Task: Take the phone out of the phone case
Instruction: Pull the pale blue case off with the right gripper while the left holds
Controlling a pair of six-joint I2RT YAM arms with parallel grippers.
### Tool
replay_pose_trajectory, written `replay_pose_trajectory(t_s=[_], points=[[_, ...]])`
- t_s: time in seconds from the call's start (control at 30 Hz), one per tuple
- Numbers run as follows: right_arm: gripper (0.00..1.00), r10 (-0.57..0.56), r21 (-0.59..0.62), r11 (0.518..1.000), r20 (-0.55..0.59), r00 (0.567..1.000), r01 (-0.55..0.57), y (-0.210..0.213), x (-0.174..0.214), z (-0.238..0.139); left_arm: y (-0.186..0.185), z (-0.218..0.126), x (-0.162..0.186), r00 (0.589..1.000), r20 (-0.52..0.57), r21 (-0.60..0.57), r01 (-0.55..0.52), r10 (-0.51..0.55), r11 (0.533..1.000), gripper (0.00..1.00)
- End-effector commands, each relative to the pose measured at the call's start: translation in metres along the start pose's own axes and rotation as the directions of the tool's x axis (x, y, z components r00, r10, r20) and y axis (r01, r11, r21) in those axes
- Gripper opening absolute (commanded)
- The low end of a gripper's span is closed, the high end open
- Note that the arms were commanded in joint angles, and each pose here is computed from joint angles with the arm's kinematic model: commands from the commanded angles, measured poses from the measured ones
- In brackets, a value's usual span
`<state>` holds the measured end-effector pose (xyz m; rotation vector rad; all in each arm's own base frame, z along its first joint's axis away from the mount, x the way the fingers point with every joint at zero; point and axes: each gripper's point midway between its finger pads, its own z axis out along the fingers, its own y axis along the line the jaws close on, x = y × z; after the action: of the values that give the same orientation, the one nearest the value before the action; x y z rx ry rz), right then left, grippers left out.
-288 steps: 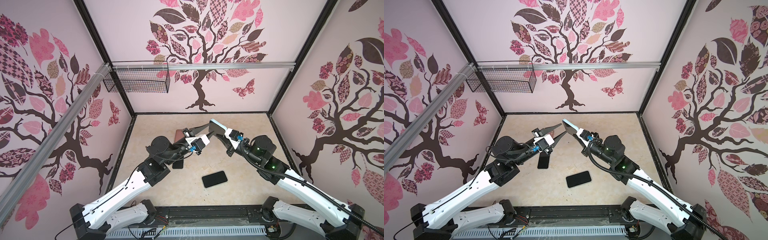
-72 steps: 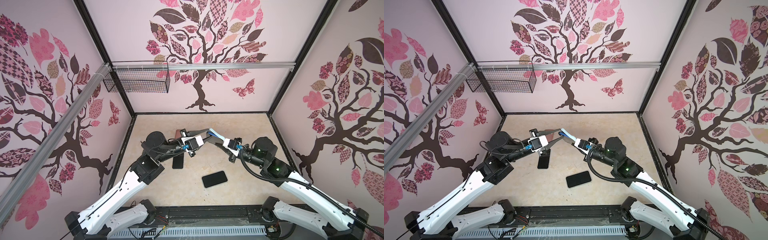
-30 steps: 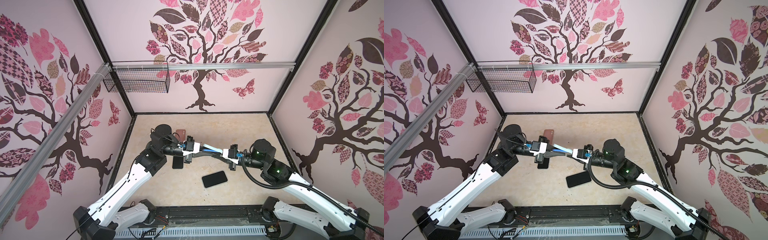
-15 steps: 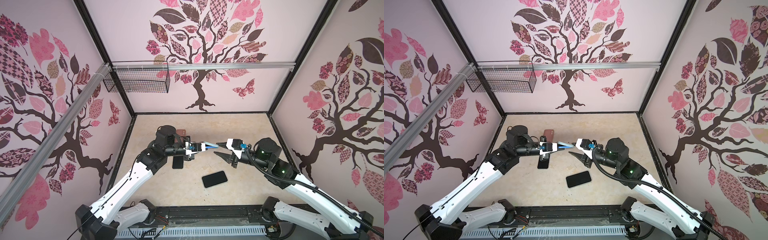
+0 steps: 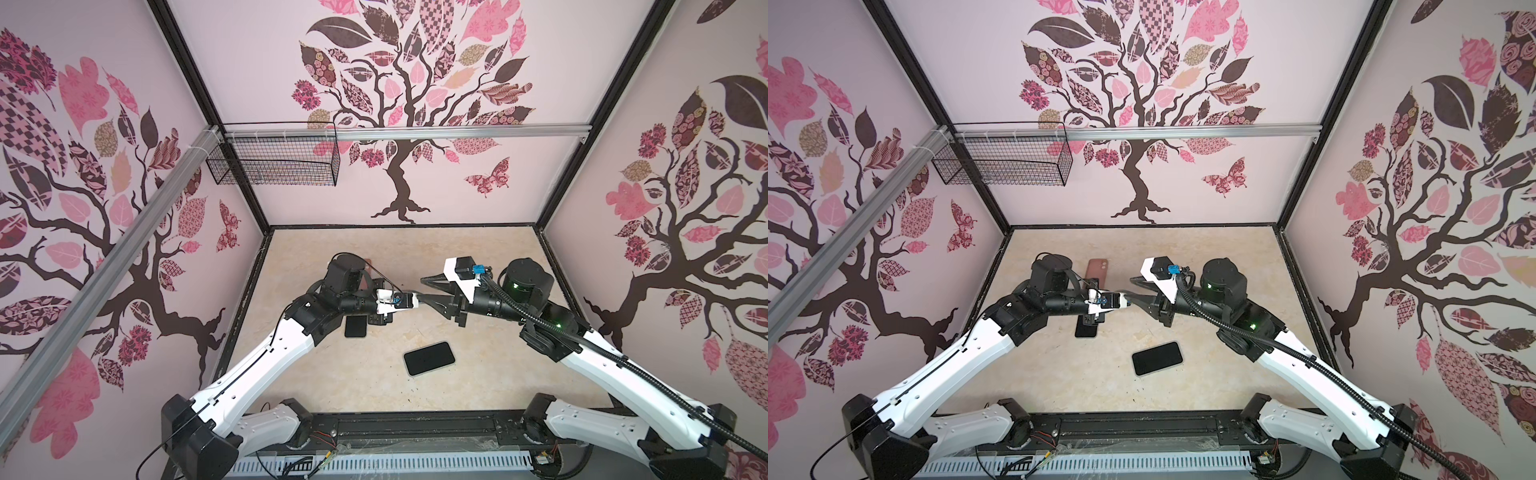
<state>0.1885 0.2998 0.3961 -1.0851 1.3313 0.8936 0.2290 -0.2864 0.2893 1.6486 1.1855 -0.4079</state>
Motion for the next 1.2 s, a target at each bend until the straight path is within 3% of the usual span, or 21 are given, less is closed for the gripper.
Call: replay_pose_trajectory(t_s=[0.0, 0.2, 0.43, 0.73, 1.17], points=[[0.40, 0.032, -0.029, 0.999, -0.041, 0.999, -0.033, 0.004, 0.008, 0.005, 0.014, -0.005, -0.027, 0.994, 0.078, -0.048, -0.069, 0.073, 0.996, 0.00], [0.41, 0.074, 0.080, 0.995, -0.083, 0.994, -0.067, -0.015, 0.022, 0.006, 0.013, -0.009, -0.035, 0.990, 0.122, -0.054, -0.065, 0.071, 0.996, 0.00], [0.41, 0.051, 0.170, 0.984, 0.050, 0.997, -0.059, -0.022, -0.001, -0.016, 0.011, -0.010, -0.033, 0.990, 0.124, -0.058, -0.058, 0.065, 0.997, 0.00], [0.42, 0.067, 0.100, 0.993, -0.023, 0.998, -0.064, -0.016, 0.012, -0.002, 0.010, -0.009, -0.035, 0.989, 0.133, -0.043, -0.060, 0.066, 0.997, 0.00], [0.38, 0.079, 0.231, 0.972, -0.149, 0.986, -0.043, -0.042, 0.035, 0.003, 0.010, -0.008, -0.035, 0.989, 0.132, -0.042, -0.067, 0.072, 0.997, 0.00]])
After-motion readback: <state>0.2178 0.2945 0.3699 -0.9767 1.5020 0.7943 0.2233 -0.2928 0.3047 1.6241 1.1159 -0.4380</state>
